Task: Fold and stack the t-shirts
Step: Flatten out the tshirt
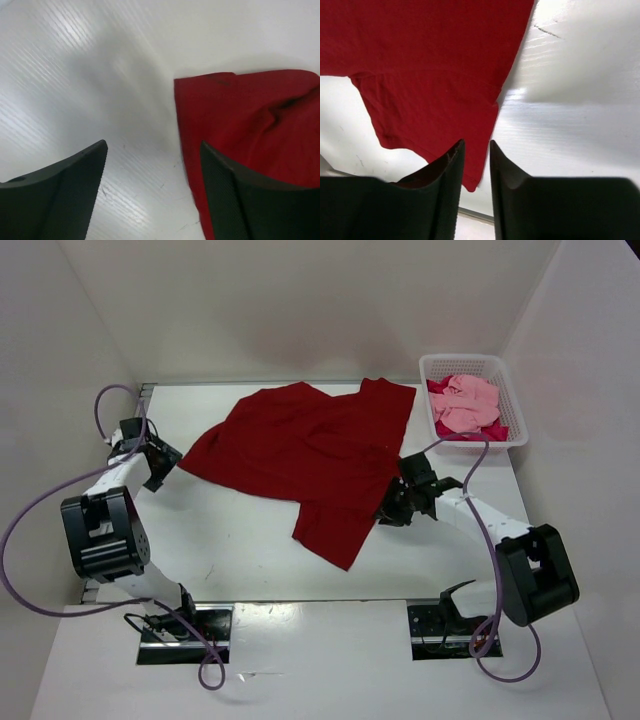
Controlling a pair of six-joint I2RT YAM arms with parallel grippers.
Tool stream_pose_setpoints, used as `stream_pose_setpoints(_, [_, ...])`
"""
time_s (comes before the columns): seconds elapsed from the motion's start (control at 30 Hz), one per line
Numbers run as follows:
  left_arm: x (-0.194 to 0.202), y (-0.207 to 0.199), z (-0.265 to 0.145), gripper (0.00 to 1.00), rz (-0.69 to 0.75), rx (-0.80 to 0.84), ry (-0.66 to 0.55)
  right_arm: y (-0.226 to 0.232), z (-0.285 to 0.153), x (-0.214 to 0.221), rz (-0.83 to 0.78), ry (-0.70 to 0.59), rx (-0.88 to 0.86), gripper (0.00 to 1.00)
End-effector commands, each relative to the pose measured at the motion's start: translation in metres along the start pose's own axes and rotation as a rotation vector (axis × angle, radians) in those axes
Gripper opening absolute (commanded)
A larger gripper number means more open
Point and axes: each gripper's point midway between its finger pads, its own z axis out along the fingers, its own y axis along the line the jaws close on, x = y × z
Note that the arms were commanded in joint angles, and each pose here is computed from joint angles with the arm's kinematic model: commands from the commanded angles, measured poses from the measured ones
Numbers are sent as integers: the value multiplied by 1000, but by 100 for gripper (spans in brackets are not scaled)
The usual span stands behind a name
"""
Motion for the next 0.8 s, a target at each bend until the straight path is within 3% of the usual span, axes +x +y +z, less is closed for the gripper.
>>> stream_pose_setpoints(0.0, [3, -4, 21, 77, -23, 27, 14, 7, -6, 4, -11, -13, -32, 30])
stream_pose_setpoints(0.1, [17, -10, 43, 72, -56, 52, 73, 7, -6, 9, -12, -7, -35, 24])
stream_pose_setpoints(0.43, [20, -34, 80, 44, -124, 110, 123, 5, -9, 17, 18, -11, -49, 25])
stream_pose_setpoints(0.6, [25, -31, 88, 22, -143, 98, 135, 3, -10, 17, 38, -18, -43, 25])
stream_pose_setpoints(0.77, [11, -39, 75, 2, -145, 126, 89, -3, -7, 29, 49, 11, -24, 38])
